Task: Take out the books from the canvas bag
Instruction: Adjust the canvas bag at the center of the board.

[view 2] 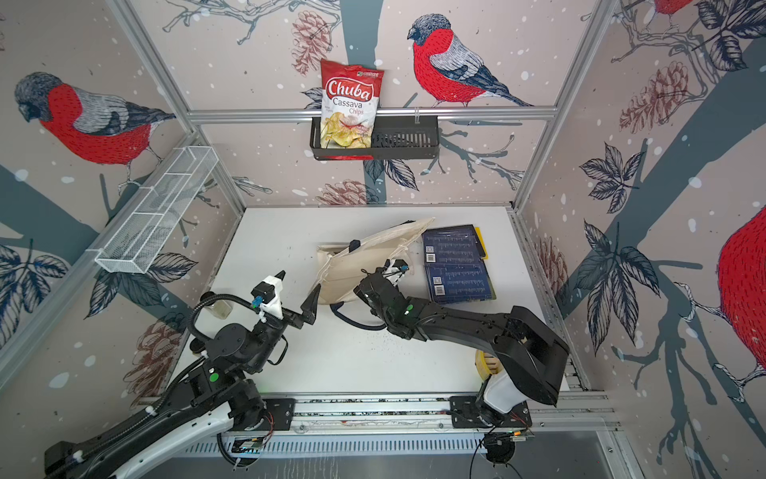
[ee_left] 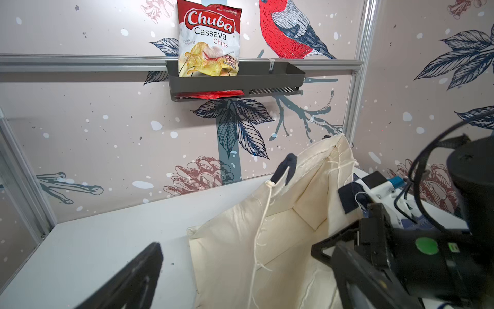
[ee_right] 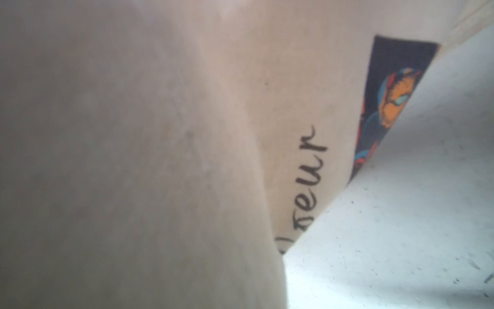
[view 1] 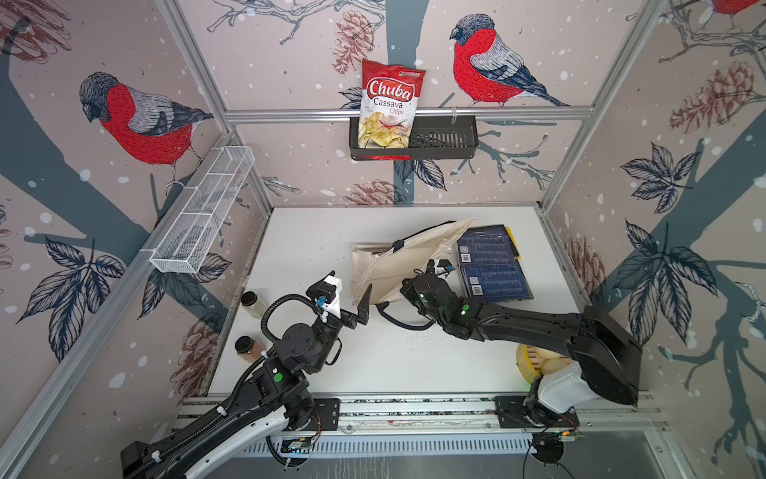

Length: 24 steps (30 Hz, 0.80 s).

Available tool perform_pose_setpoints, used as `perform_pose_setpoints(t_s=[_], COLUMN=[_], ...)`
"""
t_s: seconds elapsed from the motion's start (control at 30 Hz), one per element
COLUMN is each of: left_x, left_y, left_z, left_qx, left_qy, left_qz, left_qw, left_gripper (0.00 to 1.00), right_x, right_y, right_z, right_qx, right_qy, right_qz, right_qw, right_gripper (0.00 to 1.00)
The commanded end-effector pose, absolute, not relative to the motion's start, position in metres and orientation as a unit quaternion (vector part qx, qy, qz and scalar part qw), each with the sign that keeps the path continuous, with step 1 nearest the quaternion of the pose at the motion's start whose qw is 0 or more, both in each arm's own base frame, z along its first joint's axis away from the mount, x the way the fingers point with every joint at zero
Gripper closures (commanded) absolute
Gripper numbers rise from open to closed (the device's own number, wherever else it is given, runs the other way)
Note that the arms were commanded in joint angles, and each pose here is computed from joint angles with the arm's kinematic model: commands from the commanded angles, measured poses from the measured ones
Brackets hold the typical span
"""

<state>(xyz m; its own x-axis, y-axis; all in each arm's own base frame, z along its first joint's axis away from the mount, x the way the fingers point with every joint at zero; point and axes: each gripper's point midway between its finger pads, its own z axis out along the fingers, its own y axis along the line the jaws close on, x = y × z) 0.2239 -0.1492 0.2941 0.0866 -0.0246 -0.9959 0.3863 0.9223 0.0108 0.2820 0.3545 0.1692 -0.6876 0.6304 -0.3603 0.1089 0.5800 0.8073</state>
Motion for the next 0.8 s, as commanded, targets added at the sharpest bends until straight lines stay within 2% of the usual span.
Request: perform_pose_setpoints(t_s=[0.0, 0.13, 0.2, 0.27, 0.4, 0.53, 0.63, 0.77], left_x=[0.225, 0.226, 0.226, 0.227, 0.228, 0.229, 0.230, 0.230], left_y=[-0.147, -0.148, -0.148, -0.148, -0.149, -0.150, -0.150, -0.151], left_z=[0.302, 0.301, 0.300, 0.299, 0.298, 0.296, 0.295, 0.295], left_qx=[0.128, 0.131, 0.132, 0.134, 0.136, 0.138, 0.139, 0.140], left_qy=[0.655, 0.657, 0.658, 0.660, 0.663, 0.666, 0.667, 0.668], left_qz=[-0.141, -0.139, -0.137, -0.136, -0.133, -0.132, -0.131, -0.131], left_qw=[0.731, 0.729, 0.728, 0.727, 0.724, 0.721, 0.720, 0.719], left_gripper=[0.01, 0.01, 0.01, 0.01, 0.01, 0.01, 0.01, 0.01], right_x=[0.289, 0.300, 0.302, 0.304, 0.308, 0.309, 0.310, 0.312], right_y=[0.360, 0.360, 0.363, 0.365, 0.364, 0.363, 0.363, 0.360], right_z=[0.174, 0.186, 0.188, 0.192, 0.195, 0.199, 0.203, 0.212], right_qx=[0.191, 0.188, 0.186, 0.185, 0.186, 0.189, 0.190, 0.193], right_qy=[0.840, 0.839, 0.842, 0.839, 0.841, 0.839, 0.839, 0.836], right_qz=[0.390, 0.391, 0.405, 0.416, 0.414, 0.420, 0.419, 0.417], right_qw=[0.326, 0.328, 0.304, 0.297, 0.294, 0.291, 0.292, 0.301], right_gripper=[1.00, 1.00, 1.00, 0.96, 0.82, 0.77, 0.63, 0.51])
